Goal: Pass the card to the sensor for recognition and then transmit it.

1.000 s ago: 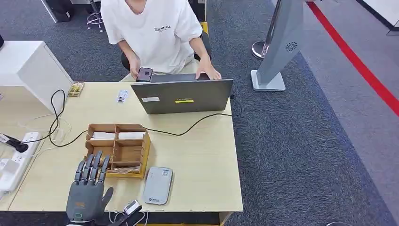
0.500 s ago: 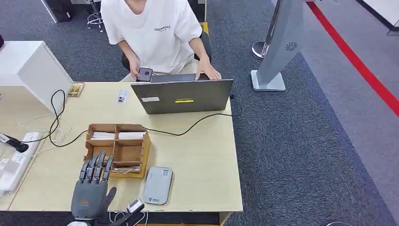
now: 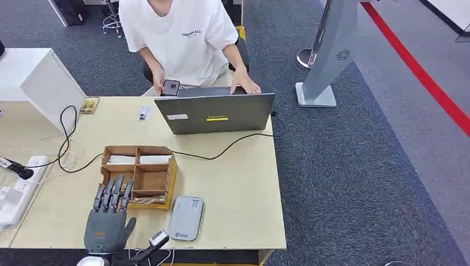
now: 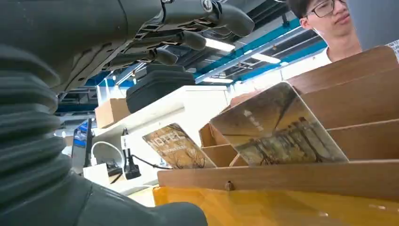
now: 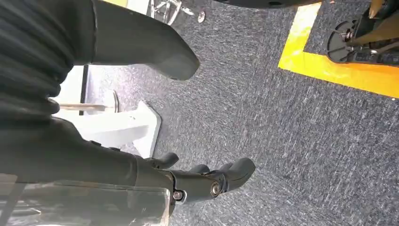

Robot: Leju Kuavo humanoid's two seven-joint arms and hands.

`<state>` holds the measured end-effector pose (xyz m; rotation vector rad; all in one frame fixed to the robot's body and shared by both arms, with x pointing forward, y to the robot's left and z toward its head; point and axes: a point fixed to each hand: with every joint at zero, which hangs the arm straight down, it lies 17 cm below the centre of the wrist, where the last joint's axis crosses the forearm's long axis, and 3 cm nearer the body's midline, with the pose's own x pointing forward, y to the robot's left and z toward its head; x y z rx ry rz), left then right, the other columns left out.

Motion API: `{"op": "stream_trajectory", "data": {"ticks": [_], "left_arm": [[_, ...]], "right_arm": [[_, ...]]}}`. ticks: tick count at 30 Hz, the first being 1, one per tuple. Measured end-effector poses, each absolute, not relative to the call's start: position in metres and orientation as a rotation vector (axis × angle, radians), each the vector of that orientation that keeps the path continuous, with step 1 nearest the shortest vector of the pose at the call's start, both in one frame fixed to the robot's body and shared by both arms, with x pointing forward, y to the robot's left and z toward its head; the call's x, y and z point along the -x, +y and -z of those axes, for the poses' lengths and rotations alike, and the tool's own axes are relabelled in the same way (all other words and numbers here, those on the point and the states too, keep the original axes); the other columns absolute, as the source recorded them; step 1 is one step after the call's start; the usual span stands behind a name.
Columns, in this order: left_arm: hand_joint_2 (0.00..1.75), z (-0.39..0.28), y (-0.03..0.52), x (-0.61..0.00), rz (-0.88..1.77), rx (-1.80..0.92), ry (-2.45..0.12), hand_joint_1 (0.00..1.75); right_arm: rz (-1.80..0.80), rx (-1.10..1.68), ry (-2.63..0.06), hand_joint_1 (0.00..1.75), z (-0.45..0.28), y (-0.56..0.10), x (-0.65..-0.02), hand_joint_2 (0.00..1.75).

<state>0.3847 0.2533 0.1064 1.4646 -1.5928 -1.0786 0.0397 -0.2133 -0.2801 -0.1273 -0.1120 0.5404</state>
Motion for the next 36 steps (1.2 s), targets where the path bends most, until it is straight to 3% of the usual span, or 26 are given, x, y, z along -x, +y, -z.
{"op": "stream_trajectory", "data": {"ticks": [11, 19, 36], "left_arm": [[1.75, -0.102, 0.263, -0.402, 1.095, -1.486, -1.531, 0.00], [1.75, -0.092, 0.239, -0.414, 1.307, -1.388, -1.469, 0.00], [1.75, -0.125, 0.217, -0.419, 1.348, -1.401, -1.560, 0.00]], "right_arm": [[-0.547, 0.124, -0.109, 0.00, 0.280, -0.213, -0.039, 1.75], [-0.541, 0.122, -0.116, 0.00, 0.280, -0.212, -0.040, 1.75], [-0.541, 0.122, -0.116, 0.00, 0.280, -0.212, -0.040, 1.75]]}}
